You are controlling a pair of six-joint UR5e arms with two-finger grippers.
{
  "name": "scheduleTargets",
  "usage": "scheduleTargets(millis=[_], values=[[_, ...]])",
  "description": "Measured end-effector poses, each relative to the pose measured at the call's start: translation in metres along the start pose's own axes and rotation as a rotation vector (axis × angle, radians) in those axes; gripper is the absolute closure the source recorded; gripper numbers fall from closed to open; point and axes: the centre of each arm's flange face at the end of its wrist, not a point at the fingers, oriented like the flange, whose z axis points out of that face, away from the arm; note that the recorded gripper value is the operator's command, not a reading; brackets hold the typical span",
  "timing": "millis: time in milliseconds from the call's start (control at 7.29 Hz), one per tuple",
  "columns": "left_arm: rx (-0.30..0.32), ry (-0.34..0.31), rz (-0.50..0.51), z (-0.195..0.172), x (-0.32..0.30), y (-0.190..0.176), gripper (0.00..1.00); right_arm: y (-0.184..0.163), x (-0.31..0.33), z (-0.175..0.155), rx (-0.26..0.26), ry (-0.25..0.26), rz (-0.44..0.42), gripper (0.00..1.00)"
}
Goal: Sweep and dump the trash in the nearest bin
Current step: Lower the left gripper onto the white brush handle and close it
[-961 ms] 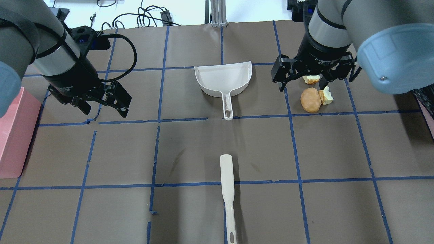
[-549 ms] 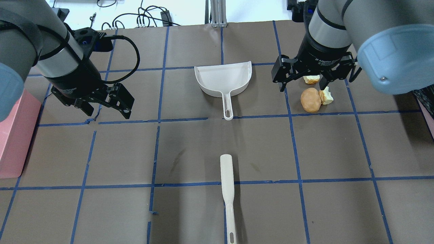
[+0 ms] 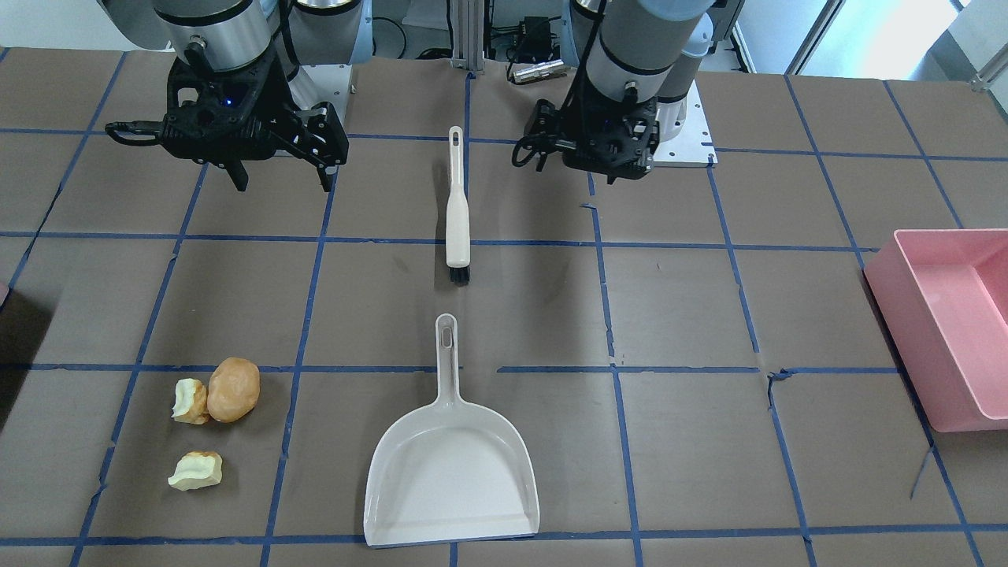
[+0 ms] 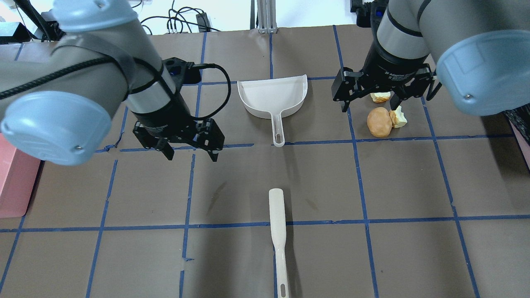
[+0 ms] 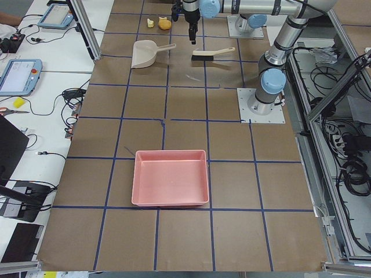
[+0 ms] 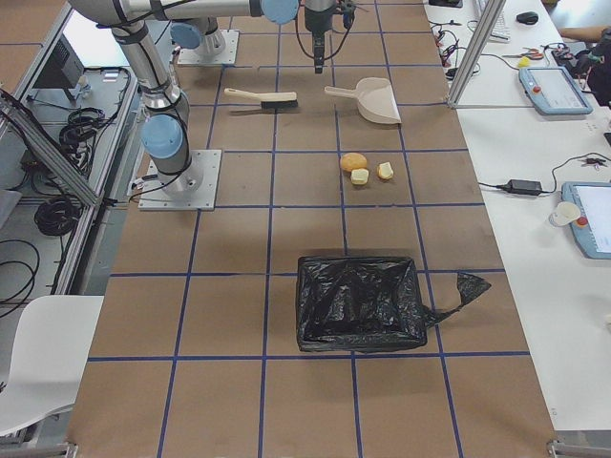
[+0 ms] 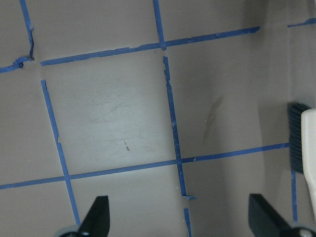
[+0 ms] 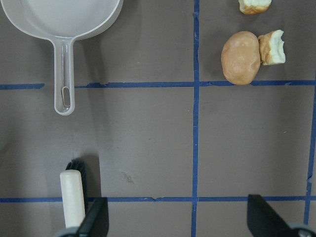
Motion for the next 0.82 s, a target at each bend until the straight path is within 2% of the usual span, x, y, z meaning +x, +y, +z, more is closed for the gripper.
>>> scheduleTargets(millis=[137, 412, 824], values=[[-0.022, 0.010, -0.011, 0.027, 0.035, 0.004, 0.00, 0.000, 0.000, 0.000, 0.000, 0.000, -0.001, 0.00], [-0.058, 0.032, -0.022, 0.093, 0.094, 0.039, 0.00, 0.000, 0.000, 0.000, 0.000, 0.000, -0.001, 0.00], [-0.088, 0.011, 0.015, 0.180, 0.113, 0.084, 0.00, 0.000, 0.000, 0.000, 0.001, 0.000, -0.002, 0.00]])
